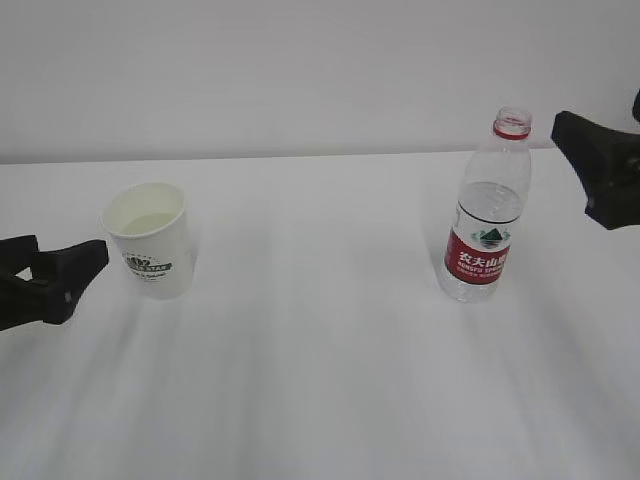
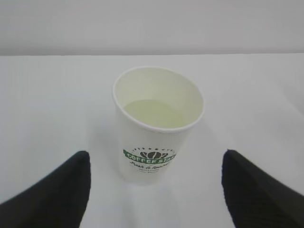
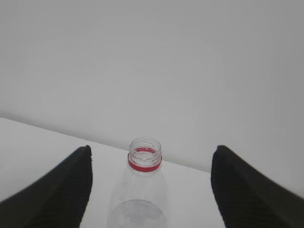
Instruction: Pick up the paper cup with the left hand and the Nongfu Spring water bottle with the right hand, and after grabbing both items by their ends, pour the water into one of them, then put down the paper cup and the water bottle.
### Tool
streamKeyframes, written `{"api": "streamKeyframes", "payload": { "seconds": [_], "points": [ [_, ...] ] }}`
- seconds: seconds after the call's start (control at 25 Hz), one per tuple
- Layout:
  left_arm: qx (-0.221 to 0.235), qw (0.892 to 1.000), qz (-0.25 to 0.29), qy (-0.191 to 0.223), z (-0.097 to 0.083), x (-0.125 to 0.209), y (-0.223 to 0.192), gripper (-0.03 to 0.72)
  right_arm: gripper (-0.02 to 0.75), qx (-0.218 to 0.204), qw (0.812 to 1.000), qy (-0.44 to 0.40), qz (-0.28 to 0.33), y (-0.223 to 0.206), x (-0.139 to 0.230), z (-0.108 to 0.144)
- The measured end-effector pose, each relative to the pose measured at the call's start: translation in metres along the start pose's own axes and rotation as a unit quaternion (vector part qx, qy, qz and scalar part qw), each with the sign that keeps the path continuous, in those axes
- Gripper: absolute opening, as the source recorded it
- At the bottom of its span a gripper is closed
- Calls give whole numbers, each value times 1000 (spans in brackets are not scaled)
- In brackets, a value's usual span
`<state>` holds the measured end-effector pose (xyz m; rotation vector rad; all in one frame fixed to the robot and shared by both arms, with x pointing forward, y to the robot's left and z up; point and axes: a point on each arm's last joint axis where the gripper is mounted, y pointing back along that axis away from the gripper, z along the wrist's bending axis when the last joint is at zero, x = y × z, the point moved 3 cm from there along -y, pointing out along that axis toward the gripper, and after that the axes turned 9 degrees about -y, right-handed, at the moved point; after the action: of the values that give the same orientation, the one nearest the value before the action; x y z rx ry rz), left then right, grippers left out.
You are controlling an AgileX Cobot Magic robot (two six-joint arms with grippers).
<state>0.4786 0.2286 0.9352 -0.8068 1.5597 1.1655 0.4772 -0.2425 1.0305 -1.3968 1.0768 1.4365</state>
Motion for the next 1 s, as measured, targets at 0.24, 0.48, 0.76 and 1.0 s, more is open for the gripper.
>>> {"api": "streamKeyframes", "payload": {
  "seconds": [0.24,0.48,0.76,1.0],
  "points": [
    [-4,1000,3,21,0,-9,13,609,592,13,1000,6,19,21,-11,-1],
    [-7,999,-12,29,-1,-23,27,595,591,26,999,12,19,44,-28,-2],
    [-11,1000,-18,20,-2,-36,50,591,591,41,999,14,13,67,-52,-3],
    [-23,999,-21,15,-2,-46,84,589,591,57,997,11,46,85,-61,-5]
  ]
}}
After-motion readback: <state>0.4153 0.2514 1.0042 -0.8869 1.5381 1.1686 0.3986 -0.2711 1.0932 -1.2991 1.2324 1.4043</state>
